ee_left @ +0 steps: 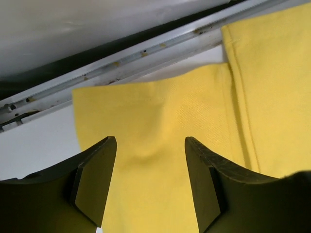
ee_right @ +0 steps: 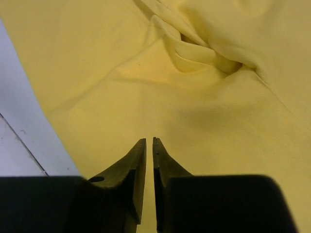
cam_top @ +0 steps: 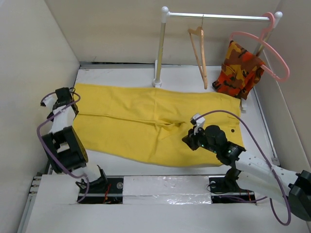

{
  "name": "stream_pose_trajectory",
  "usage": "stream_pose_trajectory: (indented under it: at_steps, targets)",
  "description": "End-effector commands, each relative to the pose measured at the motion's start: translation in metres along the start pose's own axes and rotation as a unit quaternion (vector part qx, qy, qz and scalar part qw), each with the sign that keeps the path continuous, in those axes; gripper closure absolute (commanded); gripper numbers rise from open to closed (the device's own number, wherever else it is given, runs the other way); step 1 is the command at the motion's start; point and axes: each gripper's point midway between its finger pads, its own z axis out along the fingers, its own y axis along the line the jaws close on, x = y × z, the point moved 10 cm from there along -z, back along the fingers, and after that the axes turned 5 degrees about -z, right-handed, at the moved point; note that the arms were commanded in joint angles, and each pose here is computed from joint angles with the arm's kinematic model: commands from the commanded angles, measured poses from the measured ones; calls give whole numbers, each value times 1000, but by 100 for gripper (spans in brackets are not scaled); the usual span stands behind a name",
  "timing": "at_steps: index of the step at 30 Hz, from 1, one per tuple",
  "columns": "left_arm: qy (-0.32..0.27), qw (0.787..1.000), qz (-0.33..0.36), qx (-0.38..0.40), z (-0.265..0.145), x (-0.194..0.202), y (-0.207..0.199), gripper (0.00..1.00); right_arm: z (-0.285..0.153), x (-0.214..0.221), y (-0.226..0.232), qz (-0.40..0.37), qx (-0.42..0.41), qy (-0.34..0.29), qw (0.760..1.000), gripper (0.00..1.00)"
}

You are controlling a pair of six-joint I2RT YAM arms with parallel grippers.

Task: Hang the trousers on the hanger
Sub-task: Flatten out the trousers at the center of the board, then fold the trousers at the center of the board.

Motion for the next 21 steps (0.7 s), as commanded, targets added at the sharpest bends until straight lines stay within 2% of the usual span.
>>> stream_pose_trajectory:
  at_steps: [1,3,5,8,12,15,21]
  targets:
    - [-31,998,-56,28,-31,-12,15,44,2,-25,11,-15,-44,-61,997,92]
    - [-15,996,-83,29,-37,-3,30,45,1,-27,13,-20,-58,-63,996,100]
    - [5,993,-104,52,-42,2,40,46,0,-28,16,-26,-67,-66,995,100]
    - [35,990,-132,35,-31,16,65,49,-3,-29,20,-31,-79,-68,994,100]
    - [67,986,-151,-14,-11,38,94,53,-12,-25,23,-33,-85,-71,993,98]
    - [74,985,-158,-1,-10,37,93,50,-19,-19,23,-33,-77,-70,994,95]
    - [87,981,-170,-26,4,42,97,48,-27,-13,20,-26,-66,-70,995,90]
